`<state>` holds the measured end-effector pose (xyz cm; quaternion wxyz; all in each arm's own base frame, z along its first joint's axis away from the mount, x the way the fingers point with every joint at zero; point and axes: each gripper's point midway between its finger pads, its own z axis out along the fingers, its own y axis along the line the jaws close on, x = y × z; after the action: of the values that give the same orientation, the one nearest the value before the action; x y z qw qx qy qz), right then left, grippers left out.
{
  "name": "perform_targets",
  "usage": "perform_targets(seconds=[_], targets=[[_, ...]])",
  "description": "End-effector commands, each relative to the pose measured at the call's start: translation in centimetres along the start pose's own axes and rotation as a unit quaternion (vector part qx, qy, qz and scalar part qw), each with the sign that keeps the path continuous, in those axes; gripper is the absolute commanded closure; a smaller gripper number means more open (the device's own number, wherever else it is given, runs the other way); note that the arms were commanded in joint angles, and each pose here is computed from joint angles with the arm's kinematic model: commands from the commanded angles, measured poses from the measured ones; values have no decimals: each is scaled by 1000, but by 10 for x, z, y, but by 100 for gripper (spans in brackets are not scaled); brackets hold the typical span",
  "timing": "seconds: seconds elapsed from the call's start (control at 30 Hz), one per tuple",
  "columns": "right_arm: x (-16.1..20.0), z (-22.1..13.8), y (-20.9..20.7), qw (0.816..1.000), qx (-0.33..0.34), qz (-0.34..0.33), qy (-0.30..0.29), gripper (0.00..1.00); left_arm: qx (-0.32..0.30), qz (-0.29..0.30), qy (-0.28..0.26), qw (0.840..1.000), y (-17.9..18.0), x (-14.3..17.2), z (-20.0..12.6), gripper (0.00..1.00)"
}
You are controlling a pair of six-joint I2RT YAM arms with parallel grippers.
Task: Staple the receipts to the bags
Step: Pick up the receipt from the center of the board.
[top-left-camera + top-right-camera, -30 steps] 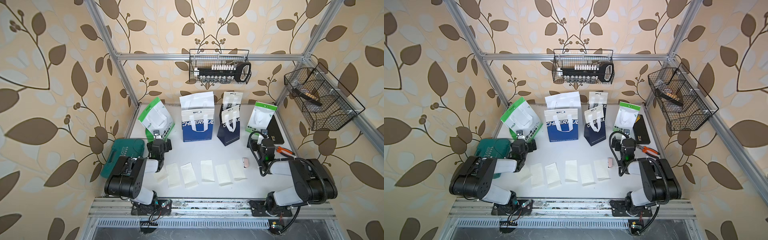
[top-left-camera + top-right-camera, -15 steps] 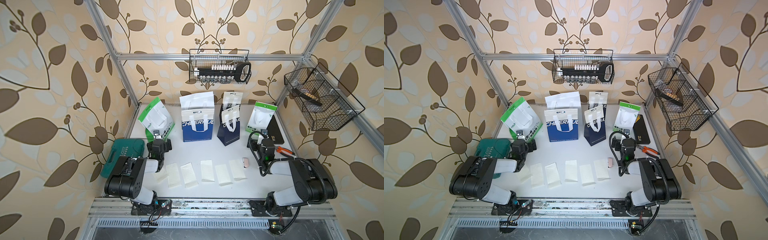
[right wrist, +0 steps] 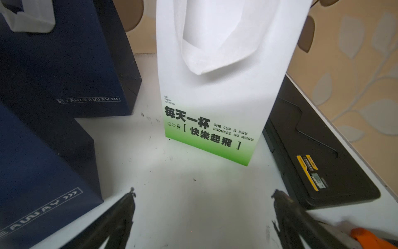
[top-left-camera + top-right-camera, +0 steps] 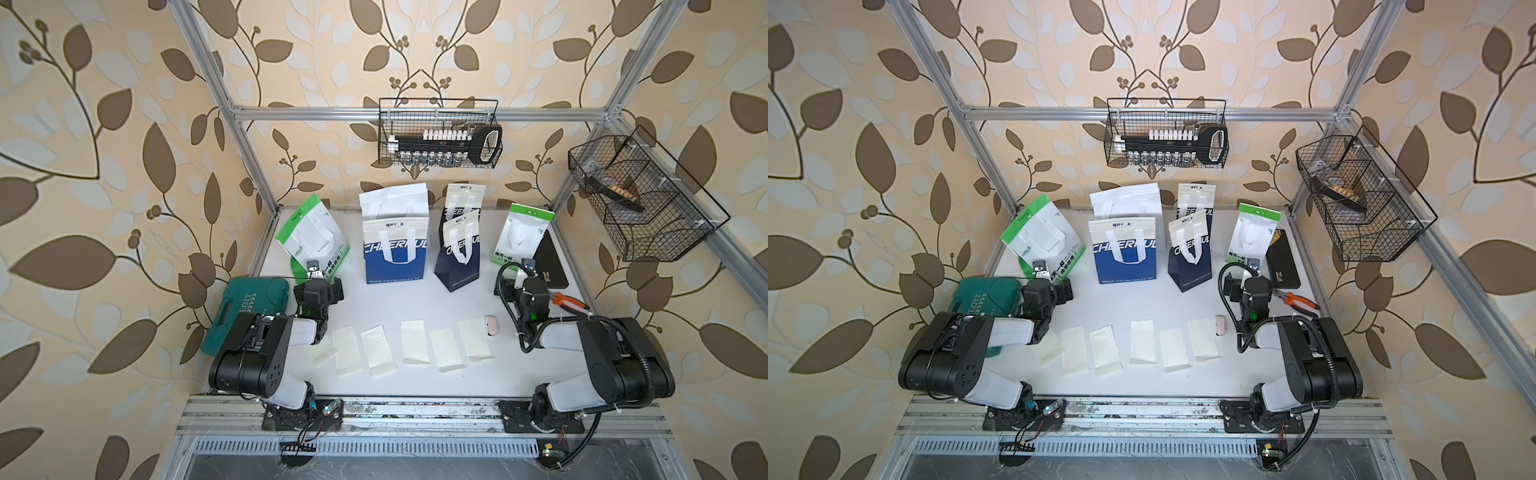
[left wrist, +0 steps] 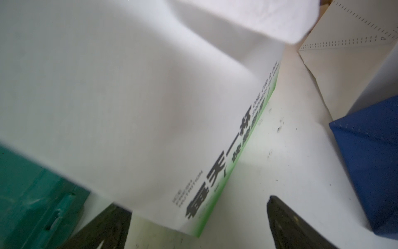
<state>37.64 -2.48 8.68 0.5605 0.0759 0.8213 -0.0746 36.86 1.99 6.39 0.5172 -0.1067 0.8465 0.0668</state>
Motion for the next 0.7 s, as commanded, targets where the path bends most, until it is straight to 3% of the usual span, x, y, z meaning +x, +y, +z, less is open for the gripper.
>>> perform_targets(seconds=[0.0,0.47,0.67], targets=[[-9,5,-2,1000,7,0,-12,0,-13,0,-33,999,4,-19,0,1],[-14,-1,-11,999,25,19,-14,0,-7,-4,-35,999,5,-28,-4,1],[-16,-8,-13,999,25,20,-36,0,-51,-30,-25,998,21,-71,-21,1]])
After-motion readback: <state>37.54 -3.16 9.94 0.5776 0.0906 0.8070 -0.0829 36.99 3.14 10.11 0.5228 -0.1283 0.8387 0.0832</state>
